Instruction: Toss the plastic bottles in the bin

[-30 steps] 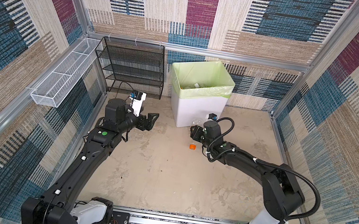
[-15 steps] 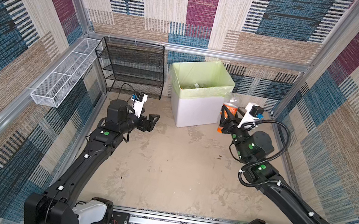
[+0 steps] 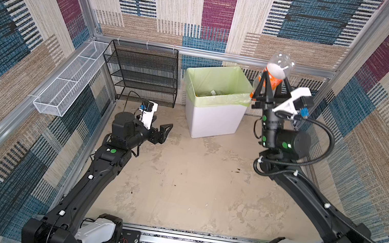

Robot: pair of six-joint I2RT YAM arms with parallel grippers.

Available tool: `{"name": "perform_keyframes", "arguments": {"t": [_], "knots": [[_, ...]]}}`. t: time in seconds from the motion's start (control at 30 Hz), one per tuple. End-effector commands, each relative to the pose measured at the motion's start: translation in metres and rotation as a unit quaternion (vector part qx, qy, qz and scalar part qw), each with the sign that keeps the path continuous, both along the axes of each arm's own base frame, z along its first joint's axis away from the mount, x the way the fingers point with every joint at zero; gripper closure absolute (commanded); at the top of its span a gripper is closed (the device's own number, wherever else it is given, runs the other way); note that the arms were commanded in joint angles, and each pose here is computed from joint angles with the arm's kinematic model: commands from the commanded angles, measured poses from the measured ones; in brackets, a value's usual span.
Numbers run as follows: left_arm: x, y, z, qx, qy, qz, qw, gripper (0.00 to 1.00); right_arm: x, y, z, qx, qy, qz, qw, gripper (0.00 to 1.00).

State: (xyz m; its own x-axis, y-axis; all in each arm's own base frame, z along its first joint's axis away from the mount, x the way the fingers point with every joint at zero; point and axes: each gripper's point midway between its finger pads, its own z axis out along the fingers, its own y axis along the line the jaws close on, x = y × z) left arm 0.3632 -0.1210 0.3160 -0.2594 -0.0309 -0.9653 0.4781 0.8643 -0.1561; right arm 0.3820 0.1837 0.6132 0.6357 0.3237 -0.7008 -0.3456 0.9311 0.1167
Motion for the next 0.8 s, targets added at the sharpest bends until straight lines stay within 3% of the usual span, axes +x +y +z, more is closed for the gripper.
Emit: {"name": "perform_keyframes", "arguments": {"t": [0.0, 0.07, 0.2, 0.47, 0.63, 0.77], "knots": [[0.001, 0.001, 0.010, -0.007, -0.016, 0.003, 1.000, 0.13, 0.101, 0.052, -0.043, -0.067, 0.184, 0.050, 0.979, 0.28], [0.000, 0.004, 0.011, -0.001, -0.014, 0.010, 1.000, 0.13, 0.134, 0.067, -0.055, -0.074, 0.239, 0.062, 0.966, 0.17], [-0.002, 0.007, 0.013, 0.005, -0.016, 0.016, 1.000, 0.13, 0.156, 0.073, -0.063, -0.083, 0.271, 0.063, 0.957, 0.01], [-0.002, 0.008, 0.015, 0.008, -0.017, 0.019, 1.000, 0.13, 0.144, 0.047, -0.071, -0.086, 0.273, 0.016, 0.958, 0.01], [0.003, 0.010, 0.007, 0.010, -0.004, 0.028, 1.000, 0.13, 0.114, -0.006, -0.094, -0.060, 0.266, -0.017, 0.962, 0.01], [0.014, 0.021, -0.002, 0.010, 0.012, 0.067, 0.998, 0.13, 0.095, -0.060, -0.142, -0.041, 0.292, -0.063, 0.953, 0.01]]}}
